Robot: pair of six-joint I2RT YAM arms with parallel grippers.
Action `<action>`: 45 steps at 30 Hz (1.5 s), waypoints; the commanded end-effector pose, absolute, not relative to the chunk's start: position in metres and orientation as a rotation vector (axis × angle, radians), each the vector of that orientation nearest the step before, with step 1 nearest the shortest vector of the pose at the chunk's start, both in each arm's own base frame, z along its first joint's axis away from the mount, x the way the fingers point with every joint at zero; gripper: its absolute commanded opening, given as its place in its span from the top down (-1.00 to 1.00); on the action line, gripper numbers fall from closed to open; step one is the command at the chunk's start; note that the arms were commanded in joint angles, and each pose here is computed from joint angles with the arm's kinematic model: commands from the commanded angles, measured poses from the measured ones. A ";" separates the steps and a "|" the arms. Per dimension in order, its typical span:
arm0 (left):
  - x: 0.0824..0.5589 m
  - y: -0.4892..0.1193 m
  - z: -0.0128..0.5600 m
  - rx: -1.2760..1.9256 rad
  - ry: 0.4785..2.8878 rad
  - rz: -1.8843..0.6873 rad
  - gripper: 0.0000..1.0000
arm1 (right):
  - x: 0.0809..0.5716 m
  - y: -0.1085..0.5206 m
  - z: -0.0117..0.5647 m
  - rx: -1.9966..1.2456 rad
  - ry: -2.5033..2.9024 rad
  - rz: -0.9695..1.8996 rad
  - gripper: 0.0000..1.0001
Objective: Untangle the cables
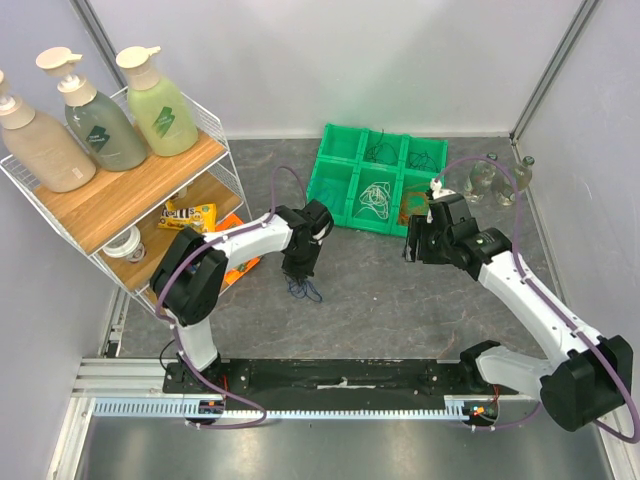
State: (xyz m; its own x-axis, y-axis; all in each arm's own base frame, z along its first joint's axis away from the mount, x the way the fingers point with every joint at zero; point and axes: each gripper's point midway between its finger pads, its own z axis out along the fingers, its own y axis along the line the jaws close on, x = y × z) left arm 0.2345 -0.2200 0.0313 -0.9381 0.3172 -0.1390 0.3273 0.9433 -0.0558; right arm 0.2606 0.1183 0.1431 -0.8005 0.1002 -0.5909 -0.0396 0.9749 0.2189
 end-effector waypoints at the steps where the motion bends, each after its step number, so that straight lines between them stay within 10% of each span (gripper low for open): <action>1: 0.246 -0.227 0.046 0.503 2.891 -0.150 0.97 | 0.271 0.129 0.155 0.020 2.454 0.349 -0.36; 13: 0.228 -0.355 0.239 0.669 2.477 -1.296 0.97 | 0.238 0.230 0.191 -0.456 2.231 1.055 -0.34; 32: 0.229 -0.373 0.347 0.651 2.247 -1.547 0.97 | 0.255 0.193 0.255 -0.244 1.958 0.841 0.65; 39: 0.227 -0.370 0.358 0.653 2.227 -1.574 0.97 | 0.257 0.196 0.261 -0.253 1.926 0.864 0.36; 45: 0.227 -0.368 0.368 0.654 2.200 -1.580 0.97 | 0.260 0.193 0.253 -0.218 1.957 0.843 0.54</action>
State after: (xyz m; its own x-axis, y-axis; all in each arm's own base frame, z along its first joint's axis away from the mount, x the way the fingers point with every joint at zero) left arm 0.2360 -0.3725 0.3257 -0.8560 0.1913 -0.4803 0.5166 0.3516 -0.7807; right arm 0.2529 0.1947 0.2460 -0.5556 0.1635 -0.8152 -0.4799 0.7376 0.4750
